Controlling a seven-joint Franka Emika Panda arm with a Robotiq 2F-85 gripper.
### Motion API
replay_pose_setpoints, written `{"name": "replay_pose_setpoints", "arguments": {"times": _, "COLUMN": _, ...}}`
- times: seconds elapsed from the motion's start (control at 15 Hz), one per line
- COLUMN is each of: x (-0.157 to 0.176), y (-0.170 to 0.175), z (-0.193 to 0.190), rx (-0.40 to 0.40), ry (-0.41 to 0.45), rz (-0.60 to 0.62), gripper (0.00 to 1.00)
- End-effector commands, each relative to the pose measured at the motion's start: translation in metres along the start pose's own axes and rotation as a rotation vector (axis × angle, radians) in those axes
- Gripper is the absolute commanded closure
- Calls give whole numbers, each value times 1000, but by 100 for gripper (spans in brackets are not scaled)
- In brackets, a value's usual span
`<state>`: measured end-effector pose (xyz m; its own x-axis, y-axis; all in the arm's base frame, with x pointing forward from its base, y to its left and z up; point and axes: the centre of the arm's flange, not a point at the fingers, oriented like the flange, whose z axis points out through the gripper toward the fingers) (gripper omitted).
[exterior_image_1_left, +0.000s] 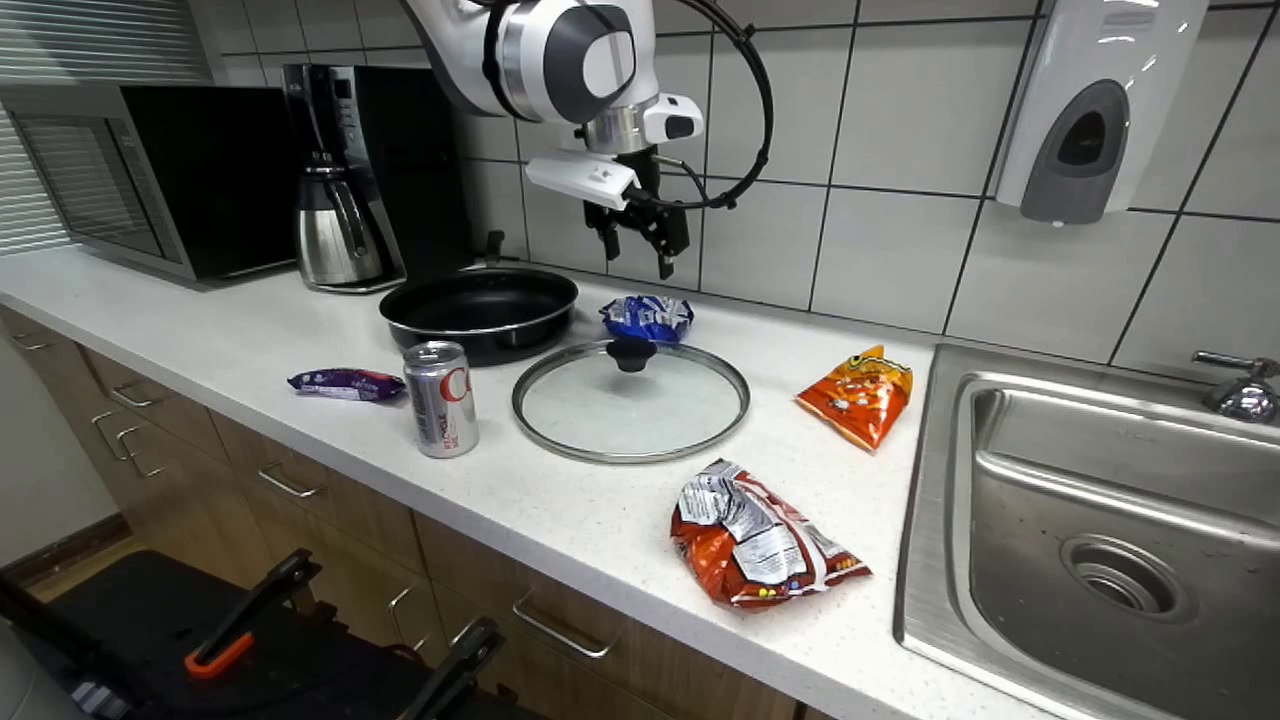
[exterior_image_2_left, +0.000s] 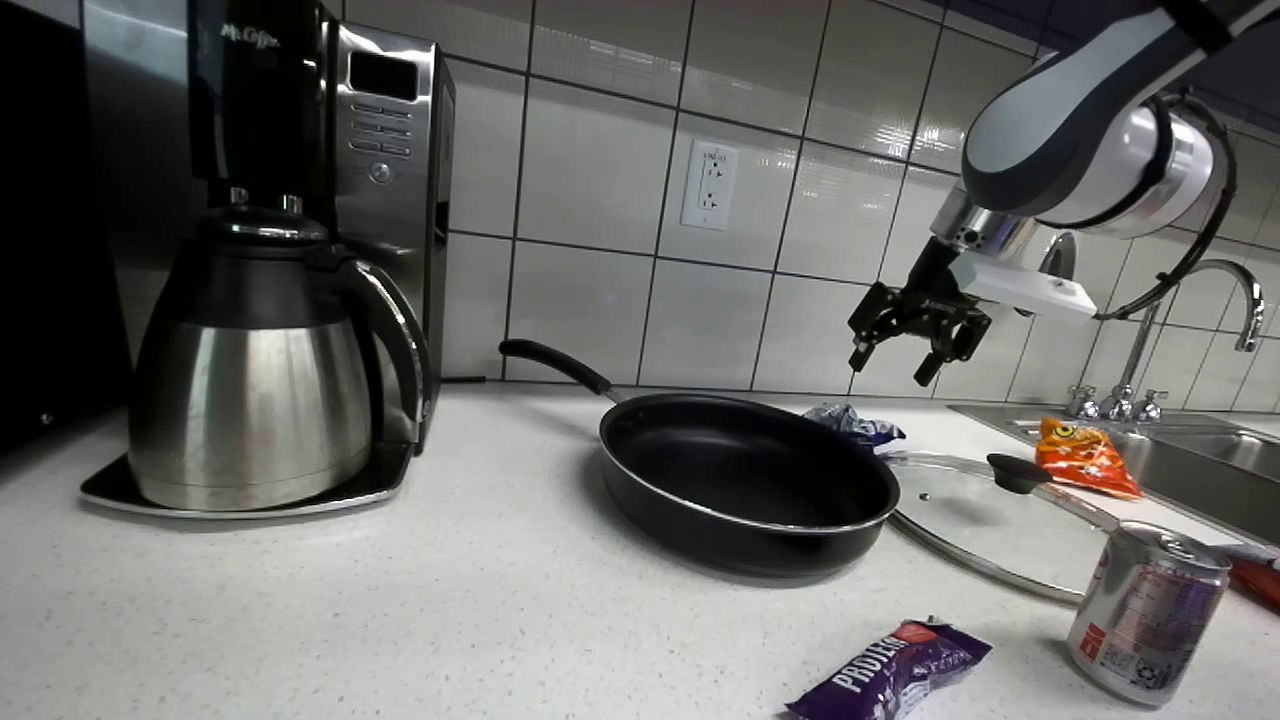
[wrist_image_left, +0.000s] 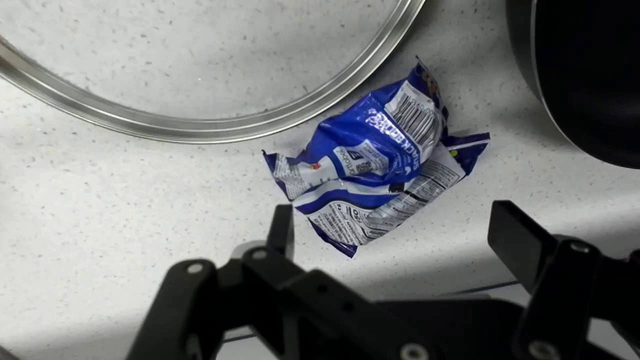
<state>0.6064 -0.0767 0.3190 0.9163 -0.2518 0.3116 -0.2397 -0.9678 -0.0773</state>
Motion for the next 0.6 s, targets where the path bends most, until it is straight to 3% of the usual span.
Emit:
{"name": "replay_pose_setpoints", "arguments": {"times": 0.0, "x": 15, "y": -16, "z": 9, "rx": 30, "ry": -46, "rz": 33, "gripper": 0}}
{"name": "replay_pose_setpoints", "arguments": {"times": 0.53, "x": 18, "y": -23, "z": 31, "rx": 9, "ry": -100, "rz": 118, "gripper": 0}}
